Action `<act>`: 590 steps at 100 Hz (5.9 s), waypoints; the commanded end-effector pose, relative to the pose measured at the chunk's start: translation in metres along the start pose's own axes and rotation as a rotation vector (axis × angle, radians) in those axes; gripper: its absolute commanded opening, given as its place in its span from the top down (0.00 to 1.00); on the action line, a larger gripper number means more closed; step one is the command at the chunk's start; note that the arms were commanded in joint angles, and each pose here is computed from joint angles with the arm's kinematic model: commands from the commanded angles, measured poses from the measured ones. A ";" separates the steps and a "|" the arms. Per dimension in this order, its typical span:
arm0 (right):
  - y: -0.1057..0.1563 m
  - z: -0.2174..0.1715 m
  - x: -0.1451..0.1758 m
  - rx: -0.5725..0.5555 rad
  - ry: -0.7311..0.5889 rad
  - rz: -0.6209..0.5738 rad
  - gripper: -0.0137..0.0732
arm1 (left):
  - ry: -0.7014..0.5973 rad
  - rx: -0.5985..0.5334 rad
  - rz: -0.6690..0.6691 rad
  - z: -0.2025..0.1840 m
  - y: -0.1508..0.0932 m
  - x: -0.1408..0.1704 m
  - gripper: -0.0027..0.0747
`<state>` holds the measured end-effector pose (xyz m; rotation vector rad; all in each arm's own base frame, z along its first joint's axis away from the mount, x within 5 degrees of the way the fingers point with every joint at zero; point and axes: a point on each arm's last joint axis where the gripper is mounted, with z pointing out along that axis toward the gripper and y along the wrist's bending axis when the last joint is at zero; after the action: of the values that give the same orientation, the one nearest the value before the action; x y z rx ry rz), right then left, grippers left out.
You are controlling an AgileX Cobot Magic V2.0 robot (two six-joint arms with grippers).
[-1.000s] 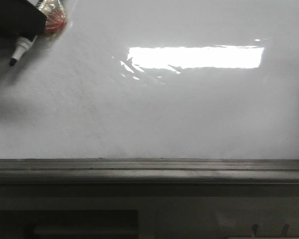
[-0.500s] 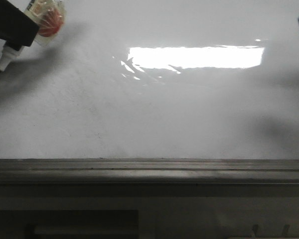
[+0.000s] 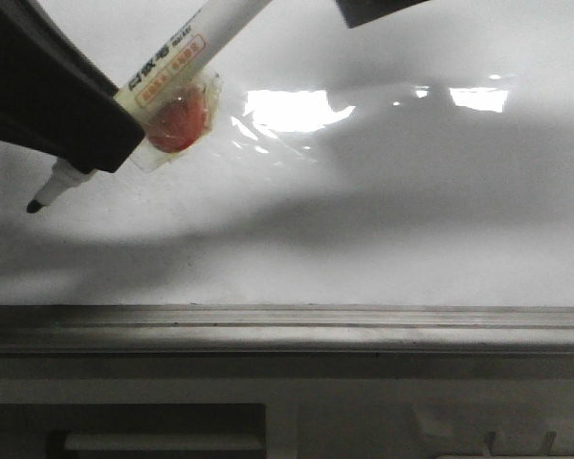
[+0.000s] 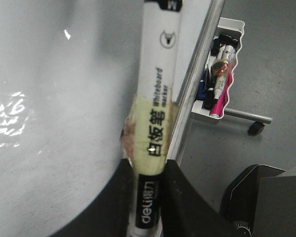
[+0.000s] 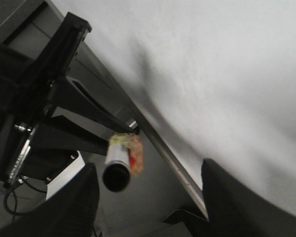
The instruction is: Write number 6 on whiteboard
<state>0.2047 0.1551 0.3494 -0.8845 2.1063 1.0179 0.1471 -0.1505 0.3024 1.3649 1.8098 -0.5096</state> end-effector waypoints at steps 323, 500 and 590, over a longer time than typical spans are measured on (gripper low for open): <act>0.013 0.024 -0.007 0.235 -0.112 -0.162 0.89 | -0.375 -0.694 -0.403 -0.115 0.032 0.025 0.33; 0.032 -0.007 0.001 0.082 -0.043 -0.171 0.89 | -0.276 -0.068 -0.047 0.008 0.005 -0.033 0.67; 0.038 -0.013 -0.008 0.066 -0.051 -0.211 0.73 | -0.275 -0.066 -0.044 0.008 0.004 -0.033 0.98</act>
<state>0.1783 0.1655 0.3598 -1.0451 2.0186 0.8247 0.1556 -0.1747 0.3075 1.2260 1.6531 -0.6135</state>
